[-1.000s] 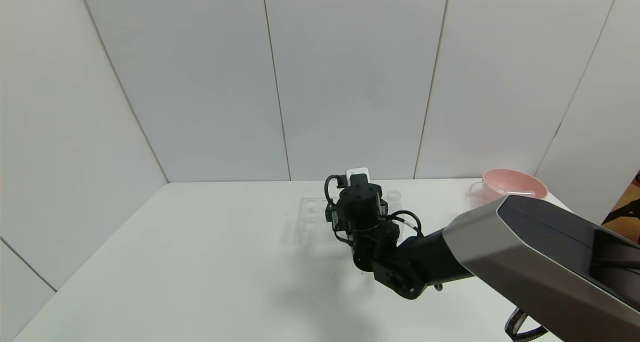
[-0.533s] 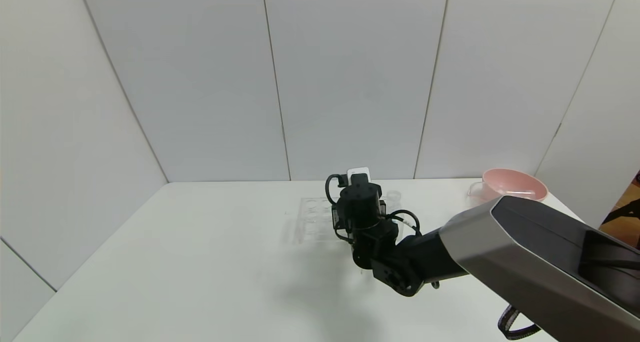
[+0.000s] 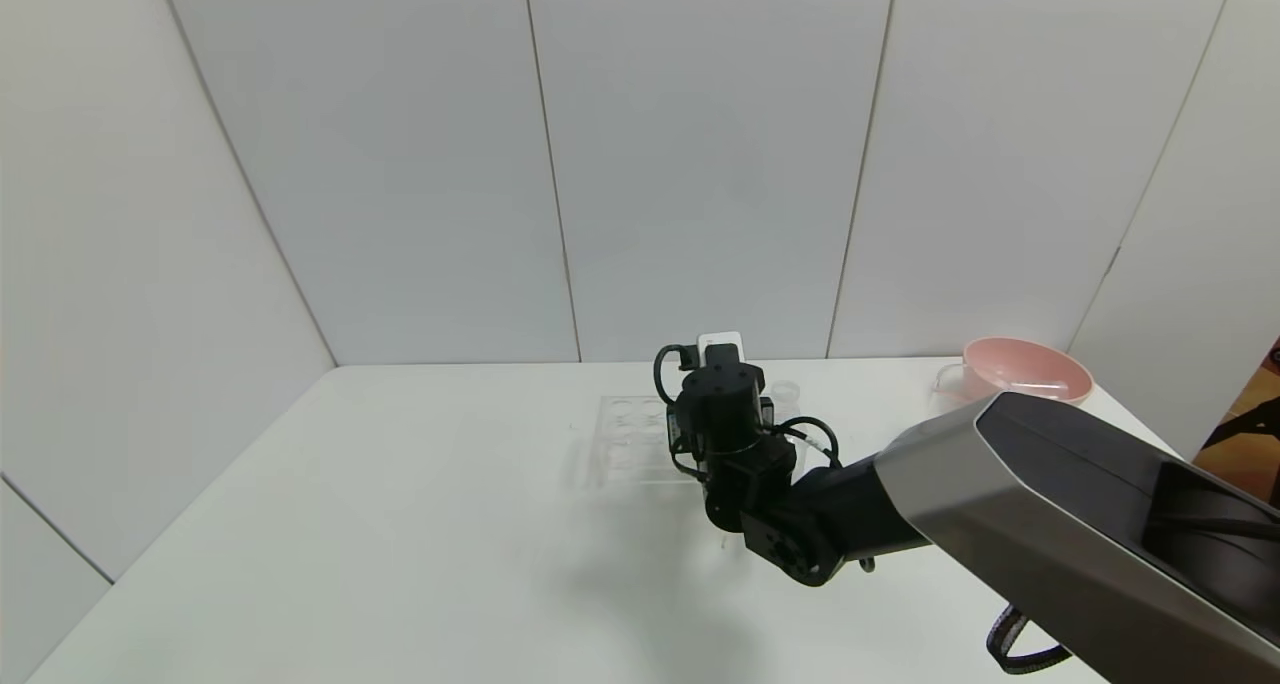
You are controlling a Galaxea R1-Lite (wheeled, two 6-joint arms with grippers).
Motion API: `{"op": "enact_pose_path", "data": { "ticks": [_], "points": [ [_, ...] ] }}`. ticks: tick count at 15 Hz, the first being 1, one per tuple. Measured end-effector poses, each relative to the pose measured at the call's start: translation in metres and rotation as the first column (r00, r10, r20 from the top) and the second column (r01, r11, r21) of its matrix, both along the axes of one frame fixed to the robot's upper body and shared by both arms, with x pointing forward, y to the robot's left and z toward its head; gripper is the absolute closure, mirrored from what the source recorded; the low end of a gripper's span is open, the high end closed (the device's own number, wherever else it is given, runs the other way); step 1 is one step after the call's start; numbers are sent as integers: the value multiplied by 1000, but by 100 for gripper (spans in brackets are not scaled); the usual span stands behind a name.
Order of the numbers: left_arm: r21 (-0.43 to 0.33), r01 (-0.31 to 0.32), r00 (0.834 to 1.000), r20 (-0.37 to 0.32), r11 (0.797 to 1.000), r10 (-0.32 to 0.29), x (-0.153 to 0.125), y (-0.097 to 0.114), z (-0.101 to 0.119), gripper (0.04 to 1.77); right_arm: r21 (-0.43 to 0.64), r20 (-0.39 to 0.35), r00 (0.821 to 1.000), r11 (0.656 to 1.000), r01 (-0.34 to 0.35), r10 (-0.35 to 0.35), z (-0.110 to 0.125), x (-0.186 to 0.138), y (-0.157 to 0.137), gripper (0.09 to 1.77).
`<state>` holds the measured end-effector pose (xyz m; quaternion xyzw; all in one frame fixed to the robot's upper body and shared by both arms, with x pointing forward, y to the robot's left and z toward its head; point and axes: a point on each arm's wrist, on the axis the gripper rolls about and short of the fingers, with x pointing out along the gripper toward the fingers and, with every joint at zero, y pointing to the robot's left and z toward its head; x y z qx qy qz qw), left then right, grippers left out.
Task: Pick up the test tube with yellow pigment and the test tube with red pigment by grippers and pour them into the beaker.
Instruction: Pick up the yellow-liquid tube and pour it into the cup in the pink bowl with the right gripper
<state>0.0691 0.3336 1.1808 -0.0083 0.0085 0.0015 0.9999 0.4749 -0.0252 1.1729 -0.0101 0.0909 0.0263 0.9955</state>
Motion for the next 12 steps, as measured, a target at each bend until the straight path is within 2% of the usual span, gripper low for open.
{"op": "enact_pose_path", "data": {
  "ticks": [4, 6, 12],
  "points": [
    [0, 0, 1000, 0, 1000, 0, 0, 0, 0, 9, 1, 1, 1000, 1000, 0, 0, 1, 0, 0, 127],
    [0, 0, 1000, 0, 1000, 0, 0, 0, 0, 9, 8, 9, 1000, 1000, 0, 0, 9, -1, -1, 127],
    [0, 0, 1000, 0, 1000, 0, 0, 0, 0, 9, 65, 81, 997, 998, -10, 5, 62, -12, -6, 127]
  ]
}}
